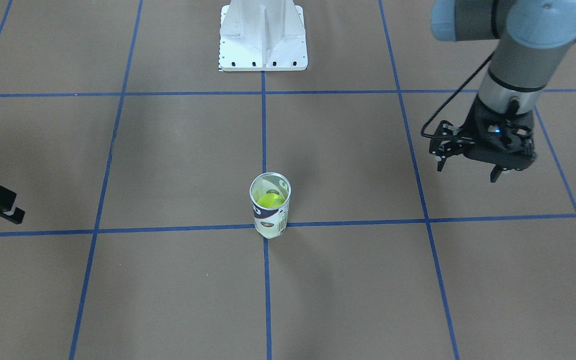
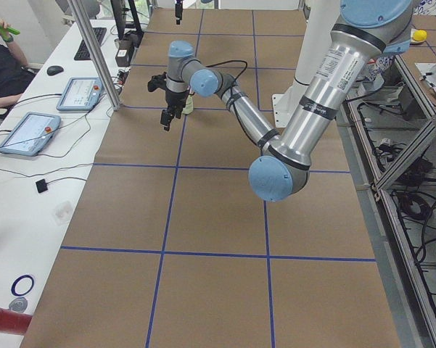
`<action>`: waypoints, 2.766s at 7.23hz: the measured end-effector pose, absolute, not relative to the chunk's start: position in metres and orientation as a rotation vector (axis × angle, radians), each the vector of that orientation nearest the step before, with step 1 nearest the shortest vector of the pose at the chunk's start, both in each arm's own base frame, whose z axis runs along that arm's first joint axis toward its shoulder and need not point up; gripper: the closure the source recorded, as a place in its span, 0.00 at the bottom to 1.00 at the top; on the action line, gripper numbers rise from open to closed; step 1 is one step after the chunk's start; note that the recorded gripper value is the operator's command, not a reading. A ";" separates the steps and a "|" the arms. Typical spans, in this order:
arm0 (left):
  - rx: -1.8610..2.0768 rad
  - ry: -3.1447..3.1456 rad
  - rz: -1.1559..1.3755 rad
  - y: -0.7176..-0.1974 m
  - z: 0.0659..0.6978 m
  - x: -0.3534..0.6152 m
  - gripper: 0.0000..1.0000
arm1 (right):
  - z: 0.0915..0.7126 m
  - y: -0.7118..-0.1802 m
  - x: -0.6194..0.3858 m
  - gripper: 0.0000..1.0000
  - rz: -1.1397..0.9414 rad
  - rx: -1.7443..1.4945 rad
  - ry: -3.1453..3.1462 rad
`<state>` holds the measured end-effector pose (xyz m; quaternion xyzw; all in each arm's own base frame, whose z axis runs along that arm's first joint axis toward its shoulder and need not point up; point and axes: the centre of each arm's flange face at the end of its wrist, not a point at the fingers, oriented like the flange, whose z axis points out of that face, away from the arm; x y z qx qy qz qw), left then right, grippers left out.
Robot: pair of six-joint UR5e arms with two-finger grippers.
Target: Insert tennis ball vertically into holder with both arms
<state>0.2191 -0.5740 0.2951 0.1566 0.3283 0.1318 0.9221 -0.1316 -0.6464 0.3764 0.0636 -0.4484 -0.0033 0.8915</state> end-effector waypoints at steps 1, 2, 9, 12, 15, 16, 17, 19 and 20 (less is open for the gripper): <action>0.269 0.705 0.290 -0.587 0.333 0.175 0.00 | 0.427 -0.644 -0.100 0.00 -0.066 0.142 -0.895; 0.224 0.734 0.318 -0.592 0.381 0.127 0.00 | 0.473 -0.636 -0.071 0.00 -0.110 0.135 -0.864; 0.063 0.751 0.204 -0.547 0.603 -0.039 0.00 | 0.652 -0.535 0.030 0.00 -0.185 0.019 -0.660; 0.029 0.749 0.166 -0.546 0.623 -0.048 0.00 | 0.649 -0.508 0.070 0.00 -0.095 0.056 -0.750; 0.022 0.745 0.119 -0.551 0.615 -0.047 0.00 | 0.622 -0.468 0.081 0.00 -0.004 0.078 -0.780; 0.023 0.745 0.111 -0.551 0.612 -0.047 0.00 | 0.616 -0.465 0.080 0.00 0.042 0.068 -0.795; 0.021 0.745 0.108 -0.549 0.612 -0.048 0.00 | 0.614 -0.465 0.078 0.00 0.063 0.061 -0.814; 0.017 0.748 0.106 -0.539 0.623 -0.056 0.00 | 0.613 -0.465 0.076 0.00 0.073 0.054 -0.838; 0.017 0.751 0.103 -0.529 0.632 -0.066 0.00 | 0.612 -0.466 0.076 0.00 0.074 0.054 -0.848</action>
